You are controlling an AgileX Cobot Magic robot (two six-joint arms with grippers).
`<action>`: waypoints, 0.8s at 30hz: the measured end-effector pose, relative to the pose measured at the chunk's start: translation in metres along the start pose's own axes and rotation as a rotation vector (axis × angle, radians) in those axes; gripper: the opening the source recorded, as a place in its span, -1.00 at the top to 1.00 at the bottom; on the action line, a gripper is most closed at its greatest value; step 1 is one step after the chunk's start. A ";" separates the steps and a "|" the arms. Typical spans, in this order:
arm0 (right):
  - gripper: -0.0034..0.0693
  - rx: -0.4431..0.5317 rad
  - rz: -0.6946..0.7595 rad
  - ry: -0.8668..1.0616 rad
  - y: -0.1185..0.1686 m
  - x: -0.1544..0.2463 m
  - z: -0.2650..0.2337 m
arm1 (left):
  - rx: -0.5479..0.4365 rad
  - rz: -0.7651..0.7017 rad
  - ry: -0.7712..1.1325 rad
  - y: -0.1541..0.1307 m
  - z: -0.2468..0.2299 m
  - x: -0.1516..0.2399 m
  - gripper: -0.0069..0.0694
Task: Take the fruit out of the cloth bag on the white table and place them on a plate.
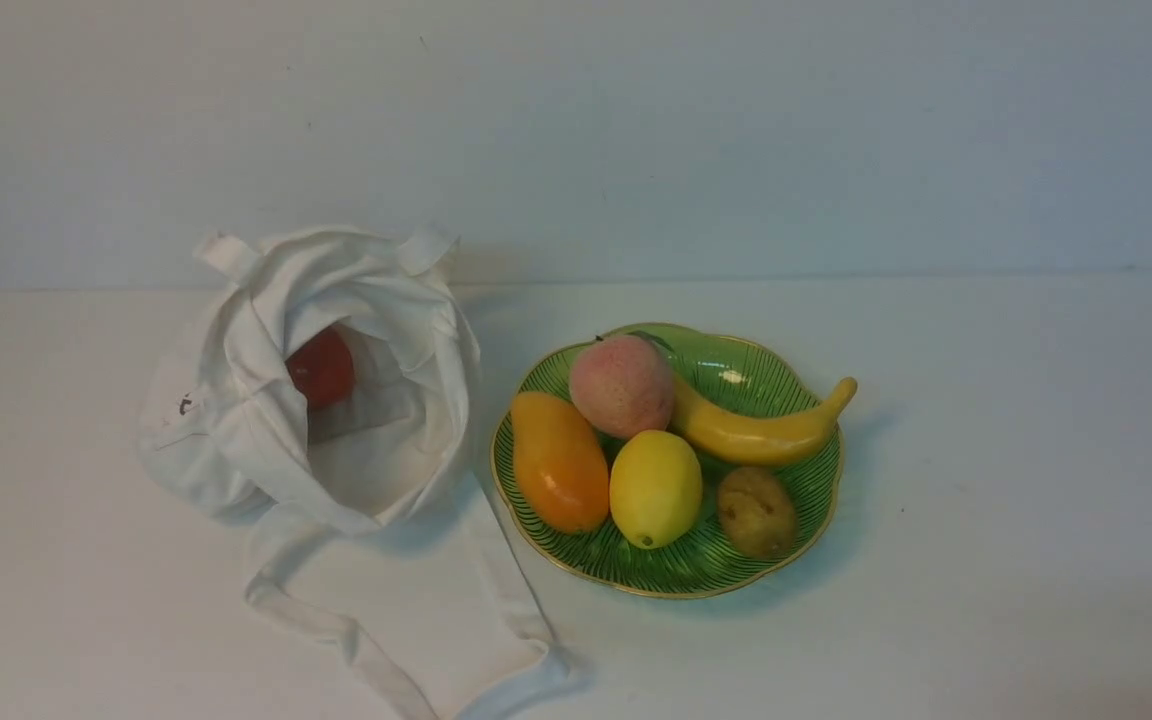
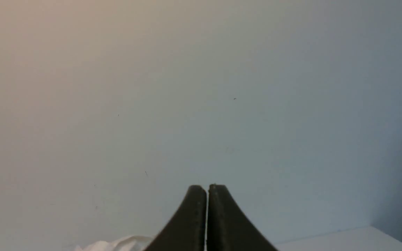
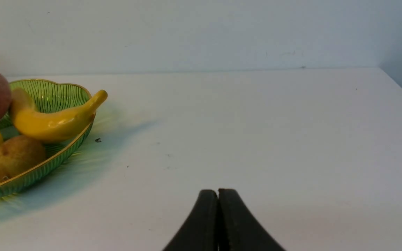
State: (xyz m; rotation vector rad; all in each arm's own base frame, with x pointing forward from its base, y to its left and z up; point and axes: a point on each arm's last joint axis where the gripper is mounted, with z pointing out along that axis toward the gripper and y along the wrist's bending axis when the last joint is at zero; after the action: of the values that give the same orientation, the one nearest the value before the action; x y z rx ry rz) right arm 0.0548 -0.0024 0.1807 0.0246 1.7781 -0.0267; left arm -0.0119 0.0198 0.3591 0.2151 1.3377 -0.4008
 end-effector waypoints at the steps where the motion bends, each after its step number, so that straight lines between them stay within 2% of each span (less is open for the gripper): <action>1: 0.95 0.000 0.000 0.000 0.000 0.000 0.000 | 0.001 0.004 0.024 0.000 0.004 0.011 0.84; 8: 0.95 0.000 0.000 0.000 0.000 0.000 0.000 | -0.017 0.078 0.194 -0.003 0.022 0.070 0.84; 11: 0.95 0.000 0.000 0.000 0.000 0.000 0.000 | -0.076 0.091 0.250 -0.004 0.029 0.100 0.84; 15: 0.95 0.000 0.000 0.000 0.000 0.000 0.000 | -0.209 0.112 0.351 0.006 0.032 0.149 0.84; 16: 0.95 0.000 0.000 0.000 0.000 0.000 0.000 | -0.209 0.112 0.351 0.006 0.032 0.149 0.84; 17: 0.95 0.000 0.000 0.000 0.000 0.000 0.000 | -0.264 0.111 0.389 0.011 0.031 0.165 0.84; 21: 0.95 0.000 0.000 0.000 0.000 0.000 0.000 | -0.312 0.105 0.469 0.016 0.027 0.193 0.84; 24: 0.95 0.000 0.000 0.000 0.000 0.000 0.000 | -0.317 0.120 0.506 0.017 0.025 0.197 0.84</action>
State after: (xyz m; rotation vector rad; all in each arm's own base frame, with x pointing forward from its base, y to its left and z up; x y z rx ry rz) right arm 0.0548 -0.0024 0.1807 0.0246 1.7781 -0.0267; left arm 0.0521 -0.0051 0.1723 0.1338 1.8524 -0.0242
